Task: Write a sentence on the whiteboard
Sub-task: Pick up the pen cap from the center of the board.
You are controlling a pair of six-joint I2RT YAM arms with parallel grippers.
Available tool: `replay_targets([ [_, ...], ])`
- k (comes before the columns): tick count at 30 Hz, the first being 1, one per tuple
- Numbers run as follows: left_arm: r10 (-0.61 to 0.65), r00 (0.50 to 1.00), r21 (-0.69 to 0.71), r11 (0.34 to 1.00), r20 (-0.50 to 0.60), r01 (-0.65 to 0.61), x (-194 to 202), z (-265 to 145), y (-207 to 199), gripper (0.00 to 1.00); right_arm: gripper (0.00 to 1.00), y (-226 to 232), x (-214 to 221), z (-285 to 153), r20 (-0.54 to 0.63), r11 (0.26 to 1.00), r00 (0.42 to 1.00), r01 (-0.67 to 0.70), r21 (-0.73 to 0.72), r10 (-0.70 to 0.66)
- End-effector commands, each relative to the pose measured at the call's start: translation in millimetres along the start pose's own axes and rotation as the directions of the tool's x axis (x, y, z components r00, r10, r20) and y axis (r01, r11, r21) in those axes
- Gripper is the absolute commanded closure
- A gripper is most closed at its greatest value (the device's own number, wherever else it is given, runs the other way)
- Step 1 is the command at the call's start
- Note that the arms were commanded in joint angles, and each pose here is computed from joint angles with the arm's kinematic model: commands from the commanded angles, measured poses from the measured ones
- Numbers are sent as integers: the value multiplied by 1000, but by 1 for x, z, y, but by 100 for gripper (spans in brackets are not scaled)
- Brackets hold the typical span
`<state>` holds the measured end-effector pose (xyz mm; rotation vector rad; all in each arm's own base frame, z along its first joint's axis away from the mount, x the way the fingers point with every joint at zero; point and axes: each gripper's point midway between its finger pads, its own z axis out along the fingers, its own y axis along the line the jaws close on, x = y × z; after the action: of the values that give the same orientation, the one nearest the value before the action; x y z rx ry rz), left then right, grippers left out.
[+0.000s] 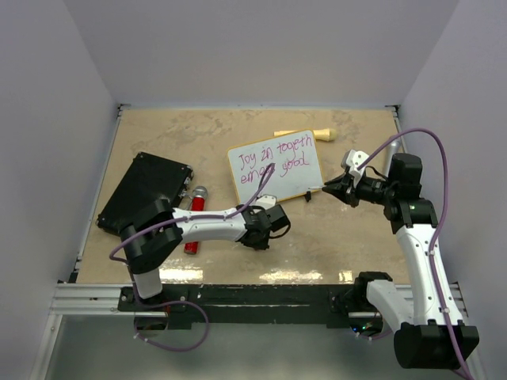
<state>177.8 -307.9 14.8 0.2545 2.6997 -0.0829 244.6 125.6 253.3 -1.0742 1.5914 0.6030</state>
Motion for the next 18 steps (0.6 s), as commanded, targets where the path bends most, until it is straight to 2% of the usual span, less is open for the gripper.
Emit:
replay_targets([
  [1,111,993,37,993,-50,-109,9,3,25,69,100,4,-4,-2,20,1000,1000,21,-11,-20],
  [9,151,985,148,979,-86,-137,8,1,28,66,100,4,-3,-2,19,1000,1000,16,-11,-16],
  [14,174,975,197,970,-141,-144,17,4,28,71,100,3,-2,-1,16,1000,1000,13,-11,-13],
  [18,205,959,186,968,-194,-169,28,8,37,71,100,3,-3,-1,17,1000,1000,15,-10,-15],
])
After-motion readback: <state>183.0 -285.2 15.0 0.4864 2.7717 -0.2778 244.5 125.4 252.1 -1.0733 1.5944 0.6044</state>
